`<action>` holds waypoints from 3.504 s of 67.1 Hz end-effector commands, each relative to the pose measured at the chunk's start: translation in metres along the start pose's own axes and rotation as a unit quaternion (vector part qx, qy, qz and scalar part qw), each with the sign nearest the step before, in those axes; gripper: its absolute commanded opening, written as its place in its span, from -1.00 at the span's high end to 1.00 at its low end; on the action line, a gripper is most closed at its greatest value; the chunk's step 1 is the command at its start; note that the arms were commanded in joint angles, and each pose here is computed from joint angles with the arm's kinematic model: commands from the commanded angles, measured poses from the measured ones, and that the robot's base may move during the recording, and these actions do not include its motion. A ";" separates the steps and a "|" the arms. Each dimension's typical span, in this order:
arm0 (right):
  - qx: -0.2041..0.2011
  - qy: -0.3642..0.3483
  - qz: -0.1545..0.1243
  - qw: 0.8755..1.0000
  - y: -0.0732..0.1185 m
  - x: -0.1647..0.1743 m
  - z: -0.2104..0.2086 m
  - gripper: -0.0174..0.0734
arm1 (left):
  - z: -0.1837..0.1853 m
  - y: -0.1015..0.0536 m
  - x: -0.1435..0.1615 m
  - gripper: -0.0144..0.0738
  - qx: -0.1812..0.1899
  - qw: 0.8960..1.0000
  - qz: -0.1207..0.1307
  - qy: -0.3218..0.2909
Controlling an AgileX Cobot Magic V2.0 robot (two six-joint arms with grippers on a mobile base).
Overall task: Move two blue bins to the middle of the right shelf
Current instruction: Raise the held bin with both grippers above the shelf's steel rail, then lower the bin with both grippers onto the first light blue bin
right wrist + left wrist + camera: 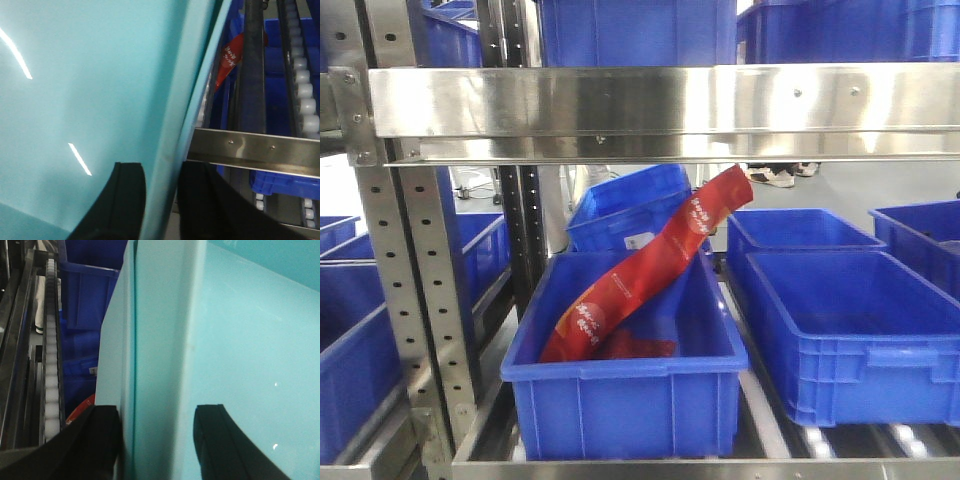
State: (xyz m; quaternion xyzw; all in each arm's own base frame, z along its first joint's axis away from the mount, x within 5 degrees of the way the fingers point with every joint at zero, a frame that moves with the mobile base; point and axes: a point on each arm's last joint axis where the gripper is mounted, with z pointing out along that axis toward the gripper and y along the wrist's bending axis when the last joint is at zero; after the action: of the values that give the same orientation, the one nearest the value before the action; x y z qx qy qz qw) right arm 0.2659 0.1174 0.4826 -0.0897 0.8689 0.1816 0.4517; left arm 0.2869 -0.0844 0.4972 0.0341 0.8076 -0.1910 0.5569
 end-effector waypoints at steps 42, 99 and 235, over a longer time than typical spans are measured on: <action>-0.014 -0.056 -0.016 0.998 0.004 -0.011 -0.012 0.96 | -0.011 -0.006 -0.012 0.92 0.015 0.999 0.009 -0.046; -0.014 -0.056 -0.016 0.998 0.004 -0.011 -0.012 0.96 | -0.011 -0.006 -0.012 0.92 0.015 0.999 0.010 -0.046; 0.060 0.133 -0.036 0.989 -0.018 0.021 0.075 0.96 | 0.047 0.018 0.059 0.92 -0.041 0.970 0.017 0.237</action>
State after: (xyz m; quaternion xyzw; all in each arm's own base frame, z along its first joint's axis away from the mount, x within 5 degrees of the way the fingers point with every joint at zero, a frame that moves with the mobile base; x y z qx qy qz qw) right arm 0.3034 0.1336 0.4216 -0.1088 0.9365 0.1280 0.3078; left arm 0.3109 -0.0894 0.4219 0.0529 0.9293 -0.1241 0.3439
